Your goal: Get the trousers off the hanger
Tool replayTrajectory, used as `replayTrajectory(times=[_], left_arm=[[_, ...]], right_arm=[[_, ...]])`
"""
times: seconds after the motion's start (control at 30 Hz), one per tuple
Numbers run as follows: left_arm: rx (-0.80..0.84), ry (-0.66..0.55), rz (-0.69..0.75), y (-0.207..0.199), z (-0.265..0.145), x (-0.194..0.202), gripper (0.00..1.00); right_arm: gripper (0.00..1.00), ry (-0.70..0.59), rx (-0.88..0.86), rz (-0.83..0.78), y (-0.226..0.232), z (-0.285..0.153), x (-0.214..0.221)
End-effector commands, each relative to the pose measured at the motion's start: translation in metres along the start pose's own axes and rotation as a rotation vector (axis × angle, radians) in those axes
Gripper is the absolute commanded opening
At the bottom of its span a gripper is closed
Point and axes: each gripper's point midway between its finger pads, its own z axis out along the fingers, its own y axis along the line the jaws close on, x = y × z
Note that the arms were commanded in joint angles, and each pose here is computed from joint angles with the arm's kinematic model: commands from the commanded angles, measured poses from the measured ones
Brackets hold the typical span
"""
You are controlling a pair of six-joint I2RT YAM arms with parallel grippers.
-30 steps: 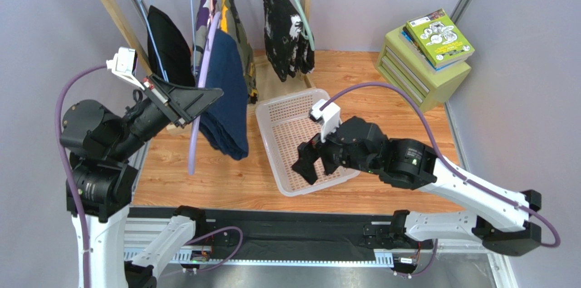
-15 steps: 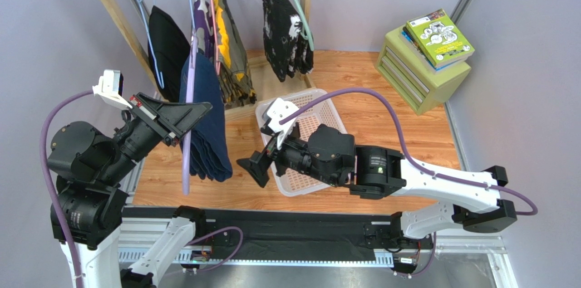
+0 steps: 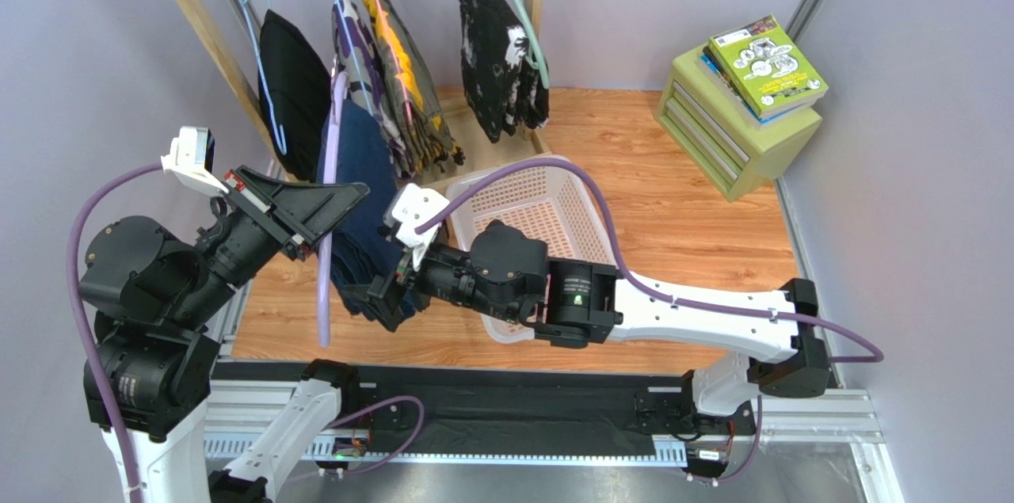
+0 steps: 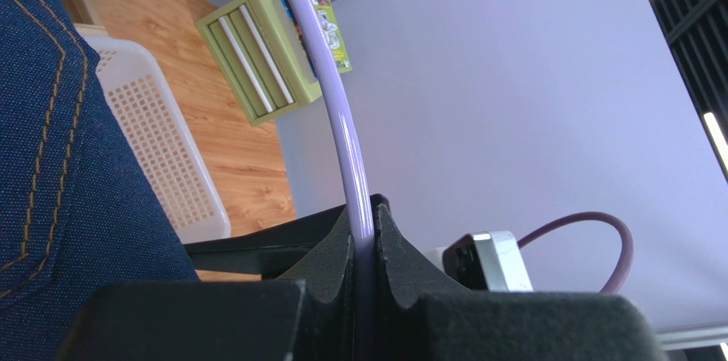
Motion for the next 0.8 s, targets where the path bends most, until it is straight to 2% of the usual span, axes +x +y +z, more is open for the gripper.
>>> replayTrajectory(times=[0.0,0.3,0.4,0.63,0.77], left_arm=[[0.178,-0.065,0.093,-0.049,-0.017,-0.012,0.00],[0.185,-0.056,0.092,-0.050,-0.016,-0.011,0.00],[0.189,-0.053,0.093,-0.051,-0.017,-0.010,0.00],[0.196,-0.046,0.102,-0.051,-0.018,-0.008,0.00],[0.209,-0.030,0.126,-0.052,-0.019,-0.005,0.00]], right_arm=[[0.91,-0.089,0.011,0.010,0.000,0.007,-0.029],[0.89,-0.088,0.126,0.012,-0.018,0.021,-0.020],[0.84,-0.115,0.193,0.014,-0.030,0.025,-0.025],[0.64,-0.131,0.276,-0.014,-0.052,0.028,-0.031],[0.61,-0.117,0.270,-0.051,-0.053,0.027,-0.030]])
